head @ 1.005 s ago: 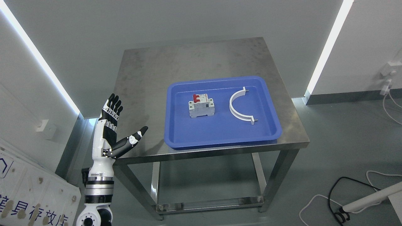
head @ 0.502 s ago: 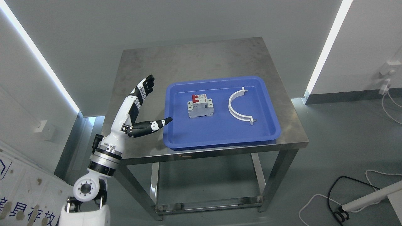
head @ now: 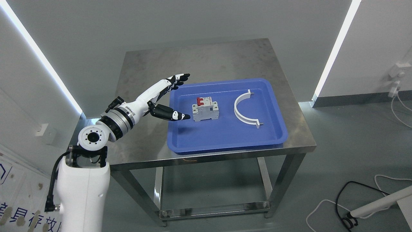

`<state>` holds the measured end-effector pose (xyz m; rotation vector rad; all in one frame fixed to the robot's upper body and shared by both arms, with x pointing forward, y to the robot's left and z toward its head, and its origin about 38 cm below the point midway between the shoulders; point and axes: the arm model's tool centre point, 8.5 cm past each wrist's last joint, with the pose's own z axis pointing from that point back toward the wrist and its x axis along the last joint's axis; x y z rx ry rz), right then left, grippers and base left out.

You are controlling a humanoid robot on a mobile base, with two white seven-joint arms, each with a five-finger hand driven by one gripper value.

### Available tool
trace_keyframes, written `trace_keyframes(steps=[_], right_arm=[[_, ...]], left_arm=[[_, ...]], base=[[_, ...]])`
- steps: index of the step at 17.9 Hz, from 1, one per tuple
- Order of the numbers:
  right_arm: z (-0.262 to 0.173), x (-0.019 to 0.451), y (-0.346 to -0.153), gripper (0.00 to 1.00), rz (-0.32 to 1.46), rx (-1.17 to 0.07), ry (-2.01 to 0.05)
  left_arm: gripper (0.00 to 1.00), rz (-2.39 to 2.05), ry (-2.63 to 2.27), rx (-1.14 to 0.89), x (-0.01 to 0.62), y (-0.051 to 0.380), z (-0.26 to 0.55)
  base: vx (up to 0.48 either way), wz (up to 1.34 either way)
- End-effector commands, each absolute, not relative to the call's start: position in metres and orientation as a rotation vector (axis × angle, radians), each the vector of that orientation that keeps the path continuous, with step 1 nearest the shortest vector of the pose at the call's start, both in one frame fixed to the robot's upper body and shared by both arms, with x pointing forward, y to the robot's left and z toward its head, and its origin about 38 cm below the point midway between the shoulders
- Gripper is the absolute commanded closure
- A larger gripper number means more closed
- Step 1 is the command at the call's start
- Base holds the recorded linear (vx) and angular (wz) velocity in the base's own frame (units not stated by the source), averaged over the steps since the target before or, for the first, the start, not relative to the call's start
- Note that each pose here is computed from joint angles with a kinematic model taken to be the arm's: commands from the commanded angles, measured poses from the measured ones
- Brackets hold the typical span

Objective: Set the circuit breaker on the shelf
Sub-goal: 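Close the left hand fingers around the circuit breaker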

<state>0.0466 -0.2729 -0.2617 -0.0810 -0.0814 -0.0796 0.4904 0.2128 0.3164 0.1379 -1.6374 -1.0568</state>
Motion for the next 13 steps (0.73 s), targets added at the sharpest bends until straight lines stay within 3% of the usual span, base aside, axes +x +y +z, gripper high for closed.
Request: trace_keyframes(steps=[1,7,13], right_arm=[[-0.261,0.039,-0.285,0.00,-0.077,-0.106,-0.099],[-0.261,0.039,-0.285,0.00,-0.077,-0.106,-0.098],[-0.261,0.039,-0.285,0.00,-0.077,-0.106,-0.098]], left_arm=[[0.04,-1.267,-1.443,0.238,0.509,0.179,0.298],[0.09,-1.323,-1.309,0.224,0.527,0.149,0.277],[0.36,-1.322,-1.290,0.224,0.534,0.143,0.273]], base=[[0.000,0.00],[0.000,0.00],[0.000,0.00]])
